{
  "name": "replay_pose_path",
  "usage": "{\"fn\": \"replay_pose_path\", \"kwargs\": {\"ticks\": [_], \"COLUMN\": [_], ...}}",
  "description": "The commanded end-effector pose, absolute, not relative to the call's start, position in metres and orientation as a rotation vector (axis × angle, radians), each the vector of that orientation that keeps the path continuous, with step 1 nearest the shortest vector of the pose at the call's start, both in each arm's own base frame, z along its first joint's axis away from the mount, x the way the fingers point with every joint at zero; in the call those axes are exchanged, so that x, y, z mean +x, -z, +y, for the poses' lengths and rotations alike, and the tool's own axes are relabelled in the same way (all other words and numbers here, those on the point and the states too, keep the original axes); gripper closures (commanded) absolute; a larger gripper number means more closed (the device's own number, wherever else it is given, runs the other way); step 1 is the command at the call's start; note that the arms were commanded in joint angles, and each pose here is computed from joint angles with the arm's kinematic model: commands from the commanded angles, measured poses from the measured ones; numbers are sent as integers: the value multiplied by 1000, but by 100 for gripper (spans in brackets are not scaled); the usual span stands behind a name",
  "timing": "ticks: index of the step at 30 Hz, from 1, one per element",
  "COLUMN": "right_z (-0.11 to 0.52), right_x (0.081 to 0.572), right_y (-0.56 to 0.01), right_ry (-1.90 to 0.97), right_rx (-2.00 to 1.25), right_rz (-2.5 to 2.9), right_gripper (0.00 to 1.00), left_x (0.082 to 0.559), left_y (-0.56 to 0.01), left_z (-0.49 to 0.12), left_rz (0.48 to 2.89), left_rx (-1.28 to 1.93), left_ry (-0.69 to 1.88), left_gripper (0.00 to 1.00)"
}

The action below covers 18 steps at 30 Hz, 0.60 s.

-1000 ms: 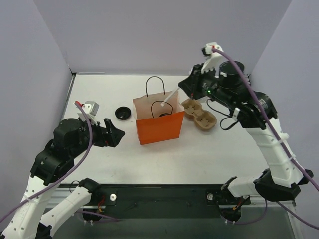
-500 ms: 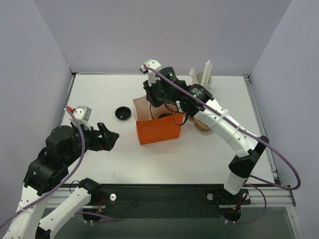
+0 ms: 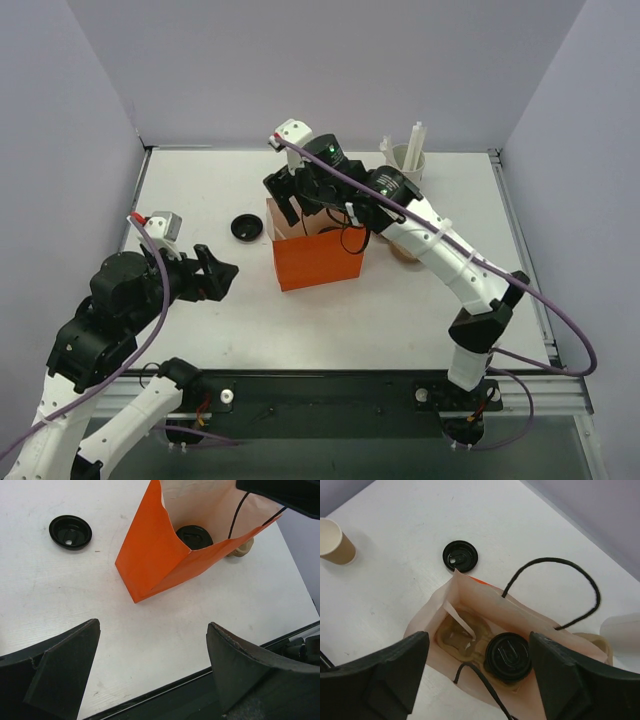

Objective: Pack the takeout coffee

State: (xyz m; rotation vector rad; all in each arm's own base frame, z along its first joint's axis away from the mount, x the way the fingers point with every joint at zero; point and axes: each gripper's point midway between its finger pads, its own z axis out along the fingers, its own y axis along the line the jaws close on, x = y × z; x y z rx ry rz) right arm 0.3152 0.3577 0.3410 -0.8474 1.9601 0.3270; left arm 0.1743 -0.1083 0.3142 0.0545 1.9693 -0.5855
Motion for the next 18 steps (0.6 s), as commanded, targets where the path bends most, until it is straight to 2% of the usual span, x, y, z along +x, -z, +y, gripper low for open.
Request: {"fn": "replay_pose_path", "kwargs": {"ticks": [1, 2, 3, 10, 18], "right_z": [310, 303, 296, 208, 171], "right_x": [293, 289, 285, 240, 212], "right_y": [-434, -440, -445, -452, -379], "right_ry": [-381, -390, -409, -422, -469], "right_rx": [-634, -606, -548, -304, -42], "right_rz": [1817, 1810, 1819, 1812, 1967], "right_gripper": [10, 1, 0, 0, 0], "left_x": [185, 183, 184, 172, 164], "left_y": [-357, -372, -375, -430, -424], "left_z": [-118, -123, -127, -161, -172], "left_rz": [1846, 1811, 1807, 1620, 1581], "left_rx": [86, 111, 122, 230, 222], "left_ry": [630, 670, 685, 929, 1057], "left_gripper": [3, 3, 2, 3, 3]}}
